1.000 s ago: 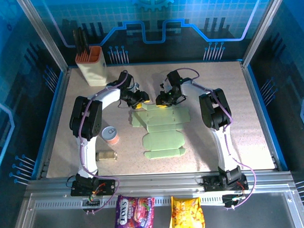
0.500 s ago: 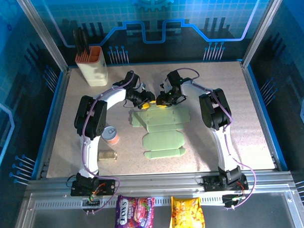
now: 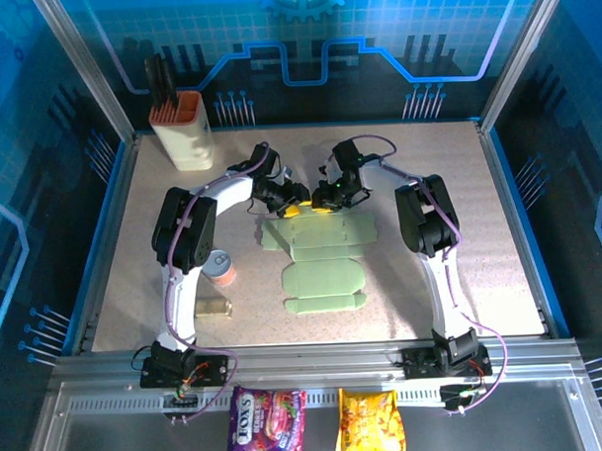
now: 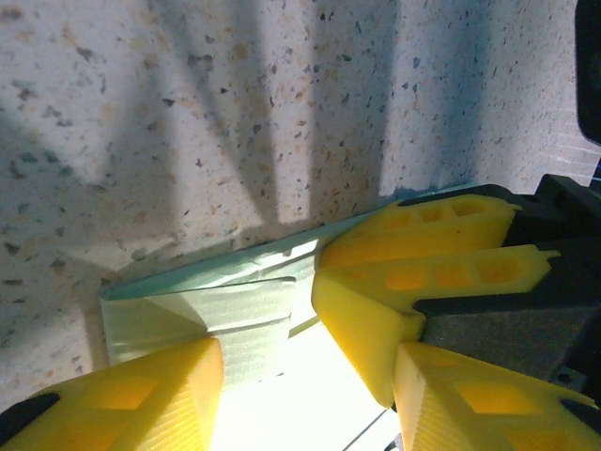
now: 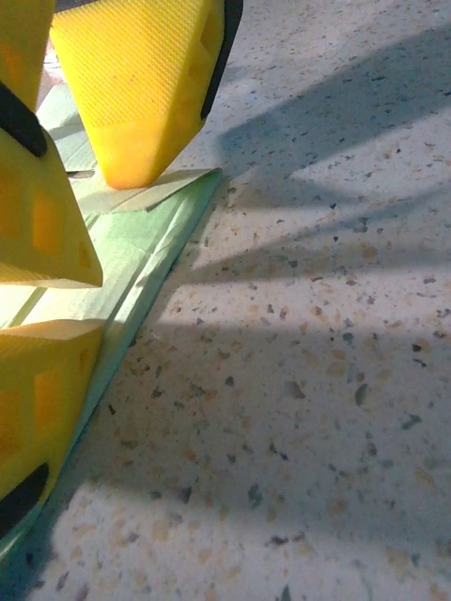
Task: Fold the paper box
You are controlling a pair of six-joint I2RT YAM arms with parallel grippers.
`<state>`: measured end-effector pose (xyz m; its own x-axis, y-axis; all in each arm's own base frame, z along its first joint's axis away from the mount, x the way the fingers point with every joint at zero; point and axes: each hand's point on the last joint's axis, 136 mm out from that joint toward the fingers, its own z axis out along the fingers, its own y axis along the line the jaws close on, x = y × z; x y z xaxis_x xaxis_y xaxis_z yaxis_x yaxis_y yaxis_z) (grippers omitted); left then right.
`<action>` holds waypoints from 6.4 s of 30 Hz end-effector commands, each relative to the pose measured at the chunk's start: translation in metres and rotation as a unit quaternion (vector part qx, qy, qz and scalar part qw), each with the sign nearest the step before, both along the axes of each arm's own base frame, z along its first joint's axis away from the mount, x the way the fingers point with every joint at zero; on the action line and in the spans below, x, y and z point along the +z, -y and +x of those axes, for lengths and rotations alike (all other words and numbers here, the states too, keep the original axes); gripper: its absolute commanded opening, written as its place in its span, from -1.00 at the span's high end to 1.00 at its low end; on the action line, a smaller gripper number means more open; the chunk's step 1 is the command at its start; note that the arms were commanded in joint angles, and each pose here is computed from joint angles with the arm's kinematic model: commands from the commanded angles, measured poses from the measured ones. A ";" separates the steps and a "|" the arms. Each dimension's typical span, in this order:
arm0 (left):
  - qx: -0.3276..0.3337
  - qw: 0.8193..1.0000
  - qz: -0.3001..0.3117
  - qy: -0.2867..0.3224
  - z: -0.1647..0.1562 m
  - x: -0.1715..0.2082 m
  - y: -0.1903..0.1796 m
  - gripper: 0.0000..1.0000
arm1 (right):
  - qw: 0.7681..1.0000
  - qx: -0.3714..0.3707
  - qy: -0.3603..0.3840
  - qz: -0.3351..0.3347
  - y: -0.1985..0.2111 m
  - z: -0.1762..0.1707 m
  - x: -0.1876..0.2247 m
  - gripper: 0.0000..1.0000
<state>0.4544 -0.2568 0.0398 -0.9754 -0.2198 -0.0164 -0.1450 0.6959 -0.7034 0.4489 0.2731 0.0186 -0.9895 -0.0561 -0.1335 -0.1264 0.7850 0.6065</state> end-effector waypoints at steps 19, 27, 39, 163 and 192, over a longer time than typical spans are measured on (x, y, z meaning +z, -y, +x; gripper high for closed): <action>0.011 0.991 0.117 -0.065 -0.028 -0.062 -0.030 0.54 | 0.998 -0.006 -0.045 -0.036 0.016 -0.022 -0.027 0.73; 0.012 0.993 0.115 -0.027 -0.021 -0.025 -0.030 0.48 | 1.000 0.001 -0.003 -0.025 0.013 -0.013 0.020 0.73; 0.038 0.990 0.104 0.088 -0.023 0.085 -0.056 0.23 | 0.999 0.012 0.043 -0.014 0.021 -0.038 0.086 0.66; 0.018 0.997 -0.027 0.063 -0.077 0.030 -0.063 0.67 | 0.998 0.014 -0.059 -0.008 0.026 -0.084 -0.010 0.55; 0.018 0.996 0.074 0.037 -0.081 0.007 -0.084 0.60 | 0.999 0.015 -0.051 -0.008 0.026 -0.081 -0.003 0.55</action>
<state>0.3699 -0.1731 0.0356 -0.9596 -0.2686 -0.0834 -0.1617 0.7697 -0.6176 0.3728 0.2479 0.0198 -0.9947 -0.0854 -0.0573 -0.1026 0.7876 0.6076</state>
